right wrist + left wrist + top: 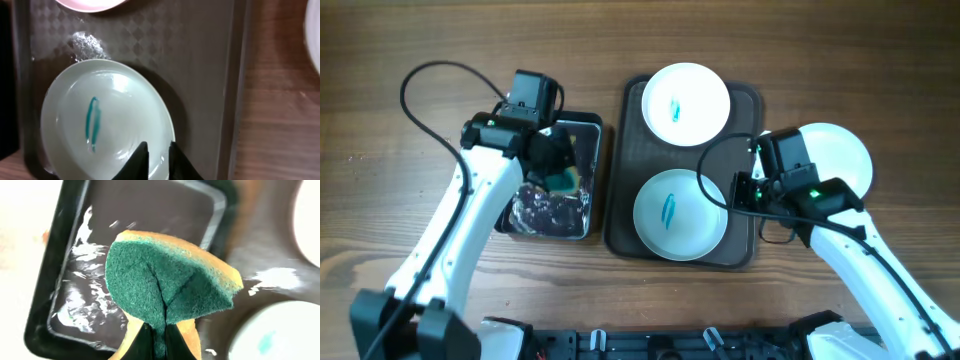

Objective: Clean dirty plates on tray and stack at the side

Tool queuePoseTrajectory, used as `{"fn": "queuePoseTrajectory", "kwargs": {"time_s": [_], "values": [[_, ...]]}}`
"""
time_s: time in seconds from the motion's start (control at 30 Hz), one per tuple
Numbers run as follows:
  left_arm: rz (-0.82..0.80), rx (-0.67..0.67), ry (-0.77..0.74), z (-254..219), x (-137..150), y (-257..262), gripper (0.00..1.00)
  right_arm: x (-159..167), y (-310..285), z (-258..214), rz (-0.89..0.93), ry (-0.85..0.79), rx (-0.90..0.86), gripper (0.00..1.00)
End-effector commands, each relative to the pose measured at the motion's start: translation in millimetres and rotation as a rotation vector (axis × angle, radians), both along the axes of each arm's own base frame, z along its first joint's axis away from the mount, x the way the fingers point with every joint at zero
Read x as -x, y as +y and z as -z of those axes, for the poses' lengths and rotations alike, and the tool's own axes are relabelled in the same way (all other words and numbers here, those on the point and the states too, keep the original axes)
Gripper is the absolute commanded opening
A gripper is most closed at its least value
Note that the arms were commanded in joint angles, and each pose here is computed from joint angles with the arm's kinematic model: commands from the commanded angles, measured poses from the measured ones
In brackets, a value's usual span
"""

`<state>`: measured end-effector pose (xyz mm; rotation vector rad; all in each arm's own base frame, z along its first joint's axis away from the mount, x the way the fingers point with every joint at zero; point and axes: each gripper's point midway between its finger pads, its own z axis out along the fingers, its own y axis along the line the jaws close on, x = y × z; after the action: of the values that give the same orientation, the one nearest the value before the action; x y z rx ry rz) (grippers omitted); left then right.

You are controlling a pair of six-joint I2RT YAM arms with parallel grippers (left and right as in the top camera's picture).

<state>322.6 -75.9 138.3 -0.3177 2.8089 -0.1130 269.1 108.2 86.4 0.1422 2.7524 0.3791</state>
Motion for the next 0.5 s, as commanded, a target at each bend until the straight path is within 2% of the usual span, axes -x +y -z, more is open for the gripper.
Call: {"fn": "queuePoseTrajectory", "kwargs": {"time_s": [0.0,0.27,0.37,0.47], "values": [[0.115,0.108,-0.014,-13,6,-43,0.04,12,6,32,-0.088,0.092,-0.003,0.15],[0.238,0.129,0.025,7,12,-89,0.04,22,10,84,-0.106,0.265,0.008,0.18],[0.29,0.189,0.061,18,16,-113,0.04,26,20,93,-0.16,0.296,-0.039,0.15],[0.337,0.224,0.086,30,18,-134,0.04,26,18,98,-0.143,0.312,-0.025,0.04]]}}
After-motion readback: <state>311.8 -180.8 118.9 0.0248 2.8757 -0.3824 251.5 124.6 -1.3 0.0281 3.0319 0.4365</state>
